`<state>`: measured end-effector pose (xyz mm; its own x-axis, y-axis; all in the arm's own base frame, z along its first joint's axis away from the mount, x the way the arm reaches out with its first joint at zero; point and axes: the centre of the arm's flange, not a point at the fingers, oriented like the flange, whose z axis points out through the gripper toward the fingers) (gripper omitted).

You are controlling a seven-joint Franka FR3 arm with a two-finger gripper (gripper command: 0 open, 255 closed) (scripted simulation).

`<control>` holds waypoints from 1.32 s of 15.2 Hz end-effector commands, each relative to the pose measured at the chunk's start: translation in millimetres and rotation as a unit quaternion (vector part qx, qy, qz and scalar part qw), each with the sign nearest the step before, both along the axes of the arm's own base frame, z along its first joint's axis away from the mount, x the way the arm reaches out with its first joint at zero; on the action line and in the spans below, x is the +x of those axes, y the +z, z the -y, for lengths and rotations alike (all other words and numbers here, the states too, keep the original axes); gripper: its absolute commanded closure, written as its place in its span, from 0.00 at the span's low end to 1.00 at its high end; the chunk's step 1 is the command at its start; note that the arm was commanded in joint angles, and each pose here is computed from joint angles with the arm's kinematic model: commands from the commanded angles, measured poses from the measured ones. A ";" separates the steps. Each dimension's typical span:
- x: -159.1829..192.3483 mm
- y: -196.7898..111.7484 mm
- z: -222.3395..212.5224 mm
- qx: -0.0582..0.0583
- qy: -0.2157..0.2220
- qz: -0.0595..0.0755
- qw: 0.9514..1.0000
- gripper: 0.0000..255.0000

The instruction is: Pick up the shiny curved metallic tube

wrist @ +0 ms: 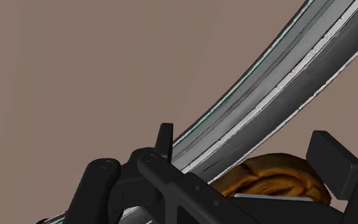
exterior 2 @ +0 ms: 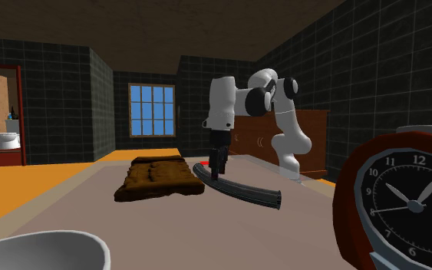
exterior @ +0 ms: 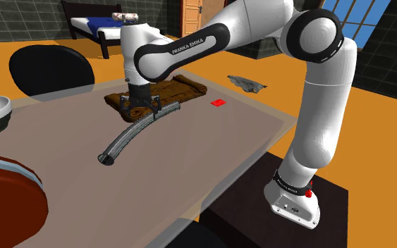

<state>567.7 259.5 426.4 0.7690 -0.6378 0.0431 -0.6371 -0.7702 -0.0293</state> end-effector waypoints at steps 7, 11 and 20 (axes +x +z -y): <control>0.4 -18.6 -0.6 0.000 0.000 0.000 1.000 1.00; 0.6 -18.7 -0.4 0.000 0.000 0.000 1.000 1.00; 0.5 13.3 -0.5 0.000 0.000 0.000 1.000 1.00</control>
<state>568.7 260.1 434.0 0.7688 -0.6380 0.0431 -0.6374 -0.7700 -0.0294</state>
